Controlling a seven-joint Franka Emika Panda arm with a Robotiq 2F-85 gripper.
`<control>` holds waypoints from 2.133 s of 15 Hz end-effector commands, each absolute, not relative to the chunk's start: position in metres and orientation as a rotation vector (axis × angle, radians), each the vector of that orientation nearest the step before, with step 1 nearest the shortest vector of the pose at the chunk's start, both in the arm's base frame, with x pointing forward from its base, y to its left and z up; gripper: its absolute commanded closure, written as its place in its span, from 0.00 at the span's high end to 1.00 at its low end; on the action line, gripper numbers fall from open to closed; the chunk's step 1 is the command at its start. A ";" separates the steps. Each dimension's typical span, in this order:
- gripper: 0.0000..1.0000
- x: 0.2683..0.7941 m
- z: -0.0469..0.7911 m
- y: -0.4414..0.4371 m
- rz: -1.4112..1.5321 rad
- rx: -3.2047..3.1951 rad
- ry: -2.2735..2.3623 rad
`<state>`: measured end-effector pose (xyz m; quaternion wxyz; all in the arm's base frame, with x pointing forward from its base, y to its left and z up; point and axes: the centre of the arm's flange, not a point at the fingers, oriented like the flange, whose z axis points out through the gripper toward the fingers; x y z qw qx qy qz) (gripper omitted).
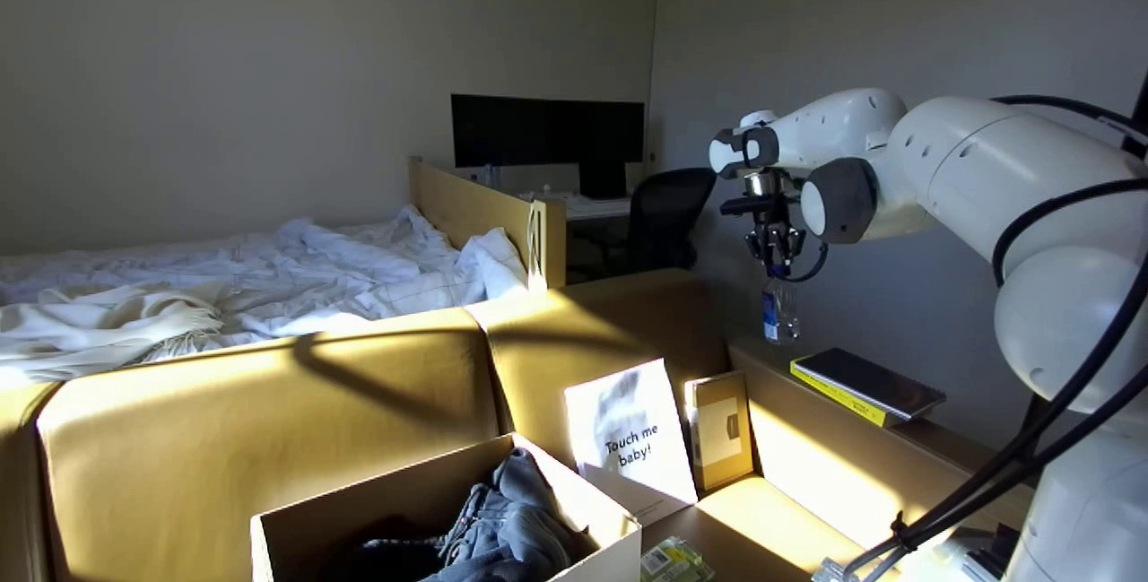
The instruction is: Pick the bottle in the box and put it on the shoulder of the couch
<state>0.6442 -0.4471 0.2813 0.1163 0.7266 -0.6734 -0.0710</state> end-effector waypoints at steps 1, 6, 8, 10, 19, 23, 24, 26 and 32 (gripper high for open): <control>0.12 0.674 0.278 -0.466 -0.220 2.124 -1.994; 0.12 0.674 0.259 -0.458 -0.238 2.128 -1.996; 0.12 0.675 0.256 -0.459 -0.225 2.122 -2.004; 0.12 0.675 0.256 -0.459 -0.214 2.113 -2.012; 0.92 0.675 0.258 -0.458 -0.229 2.085 -2.040; 1.00 0.674 0.264 -0.457 -0.238 2.100 -2.030; 1.00 0.671 0.274 -0.457 -0.245 2.107 -2.024; 1.00 0.661 0.310 -0.460 -0.245 2.145 -2.006; 1.00 0.628 0.467 -0.436 -0.071 2.463 -1.908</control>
